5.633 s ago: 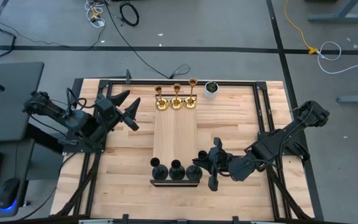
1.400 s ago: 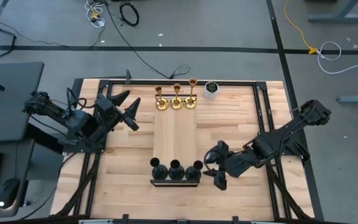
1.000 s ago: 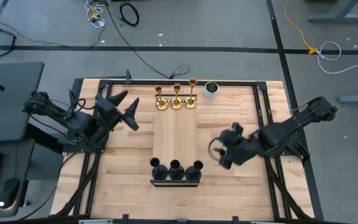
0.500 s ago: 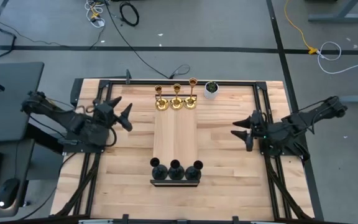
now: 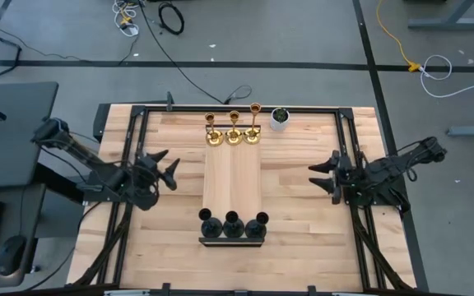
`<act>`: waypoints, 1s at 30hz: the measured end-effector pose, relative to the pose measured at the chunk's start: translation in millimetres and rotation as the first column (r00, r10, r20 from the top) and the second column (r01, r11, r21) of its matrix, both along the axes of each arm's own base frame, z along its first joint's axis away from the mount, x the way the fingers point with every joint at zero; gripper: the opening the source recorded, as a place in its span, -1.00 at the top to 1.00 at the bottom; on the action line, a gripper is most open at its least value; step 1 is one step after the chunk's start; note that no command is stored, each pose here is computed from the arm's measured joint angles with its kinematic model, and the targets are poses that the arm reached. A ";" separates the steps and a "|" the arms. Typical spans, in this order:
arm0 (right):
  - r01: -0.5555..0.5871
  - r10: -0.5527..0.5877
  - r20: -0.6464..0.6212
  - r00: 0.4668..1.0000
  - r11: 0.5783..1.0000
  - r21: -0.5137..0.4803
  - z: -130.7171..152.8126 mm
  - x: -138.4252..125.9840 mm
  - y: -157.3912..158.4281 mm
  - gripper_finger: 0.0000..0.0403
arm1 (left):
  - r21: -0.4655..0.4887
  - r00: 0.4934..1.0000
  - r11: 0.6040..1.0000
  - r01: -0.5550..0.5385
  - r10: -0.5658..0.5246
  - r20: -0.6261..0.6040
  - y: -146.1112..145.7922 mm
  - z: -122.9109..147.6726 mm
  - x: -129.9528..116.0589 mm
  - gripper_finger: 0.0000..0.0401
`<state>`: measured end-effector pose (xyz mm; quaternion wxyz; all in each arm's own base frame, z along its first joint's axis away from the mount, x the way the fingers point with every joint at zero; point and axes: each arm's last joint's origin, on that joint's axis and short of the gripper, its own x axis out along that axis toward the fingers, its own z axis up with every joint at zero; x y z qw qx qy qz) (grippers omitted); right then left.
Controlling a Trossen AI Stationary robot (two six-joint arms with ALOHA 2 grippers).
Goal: Pick & Place candle stick holders
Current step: Return to Home Position
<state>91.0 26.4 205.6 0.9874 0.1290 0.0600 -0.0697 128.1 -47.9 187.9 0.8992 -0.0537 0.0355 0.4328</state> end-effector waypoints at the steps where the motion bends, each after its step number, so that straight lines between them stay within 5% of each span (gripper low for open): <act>1: -0.022 0.022 -0.002 1.000 0.999 -0.037 -1.4 0.6 0.7 -0.08 | -0.004 1.000 1.000 0.021 -0.021 -0.010 -0.9 -5.9 -1.8 -0.26; 6: 0.038 -0.047 -0.045 0.998 0.984 -0.176 -23.9 4.2 0.2 -0.08 | 0.017 0.999 0.999 0.051 -0.051 0.010 -1.7 -36.5 -12.9 -0.26; 11: -0.008 0.012 0.016 1.000 0.970 -0.243 -45.6 9.3 3.9 -0.08 | 0.041 0.999 0.998 0.038 -0.039 0.037 5.5 -67.1 -26.5 -0.26; 19: 0.311 -0.306 0.056 0.950 0.933 -0.182 -43.4 7.2 -4.7 -0.08 | -0.189 0.985 0.969 0.159 -0.144 0.094 5.5 -80.5 -28.1 -0.26; 30: 0.234 -0.229 0.048 0.972 0.954 -0.189 -43.7 8.0 -2.6 -0.08 | -0.399 0.936 0.850 0.343 -0.343 0.075 -3.4 -81.9 -22.7 -0.26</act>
